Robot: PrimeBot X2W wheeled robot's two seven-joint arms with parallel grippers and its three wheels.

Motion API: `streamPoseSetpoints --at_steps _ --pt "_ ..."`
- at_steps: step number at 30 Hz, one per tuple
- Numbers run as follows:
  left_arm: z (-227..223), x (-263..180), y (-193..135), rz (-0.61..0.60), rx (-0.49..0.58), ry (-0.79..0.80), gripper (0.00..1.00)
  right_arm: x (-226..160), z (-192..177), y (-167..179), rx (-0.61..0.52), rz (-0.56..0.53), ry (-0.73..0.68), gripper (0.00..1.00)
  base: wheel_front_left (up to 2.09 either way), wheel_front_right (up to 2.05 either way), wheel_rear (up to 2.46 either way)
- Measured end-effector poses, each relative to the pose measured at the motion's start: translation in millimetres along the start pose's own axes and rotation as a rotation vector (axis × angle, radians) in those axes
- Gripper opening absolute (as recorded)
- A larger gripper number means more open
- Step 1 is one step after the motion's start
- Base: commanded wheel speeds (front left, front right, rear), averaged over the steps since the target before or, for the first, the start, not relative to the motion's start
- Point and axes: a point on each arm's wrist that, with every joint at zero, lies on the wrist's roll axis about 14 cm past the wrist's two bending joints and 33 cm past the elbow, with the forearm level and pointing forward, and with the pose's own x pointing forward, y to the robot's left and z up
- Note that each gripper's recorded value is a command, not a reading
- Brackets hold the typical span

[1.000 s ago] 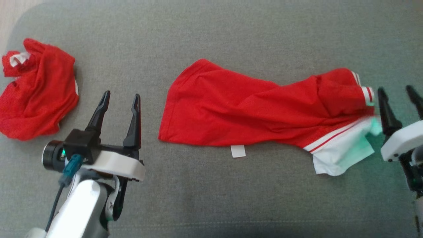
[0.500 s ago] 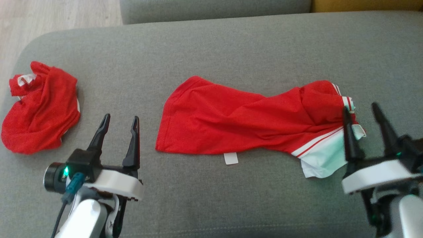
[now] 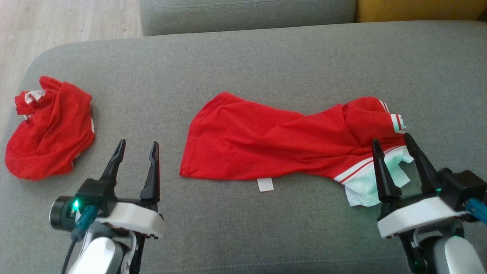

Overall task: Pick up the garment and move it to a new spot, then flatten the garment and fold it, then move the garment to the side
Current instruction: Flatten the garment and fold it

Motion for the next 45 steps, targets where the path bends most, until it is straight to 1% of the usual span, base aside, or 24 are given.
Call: streamPoseSetpoints --at_steps 5,8,11,14,21,25,29,30,31,32,33,40,45 --pt "-3 0 1 0.002 0.003 0.015 1.00 1 -2 0 0.004 0.001 0.005 1.00 0.00 0.00 0.00" --pt "-13 1 -7 -0.036 0.000 0.058 1.00 3 -5 0 0.006 0.002 0.016 1.00 0.00 0.00 0.00" --pt "-38 2 -23 -0.104 -0.025 0.176 1.00 6 -11 1 0.012 0.003 0.037 1.00 0.00 0.00 0.00" --pt "-68 6 -32 -0.145 -0.046 0.313 1.00 8 -18 3 0.024 0.009 0.056 1.00 0.00 0.00 0.00" --pt "-123 8 -45 -0.188 -0.098 0.561 1.00 6 -34 -5 0.047 -0.020 0.107 1.00 0.00 0.00 0.00" --pt "-141 8 -49 -0.196 -0.115 0.638 1.00 5 -41 -11 0.050 -0.041 0.130 1.00 0.00 0.00 0.00" --pt "-143 18 -51 -0.214 -0.113 0.641 1.00 4 -47 -18 0.051 -0.061 0.153 1.00 0.00 0.00 0.00" --pt "-143 19 -51 -0.215 -0.112 0.640 0.94 4 -47 -19 0.051 -0.065 0.157 1.00 0.00 0.00 0.00" --pt "-143 20 -52 -0.215 -0.112 0.642 0.83 4 -48 -21 0.051 -0.071 0.162 1.00 0.00 0.00 0.00" --pt "-144 22 -51 -0.213 -0.110 0.644 0.45 4 -49 -25 0.050 -0.080 0.170 1.00 0.00 0.00 0.00" --pt "-145 22 -50 -0.212 -0.109 0.647 0.00 2 -53 -30 0.050 -0.094 0.192 1.00 0.00 0.00 0.00" --pt "-147 26 -51 -0.218 -0.111 0.636 0.00 -17 -90 -72 0.041 -0.190 0.390 1.00 0.00 0.00 0.00" --pt "-148 31 -52 -0.218 -0.123 0.617 0.00 -24 -116 -83 0.059 -0.213 0.530 1.00 0.00 0.00 0.00"
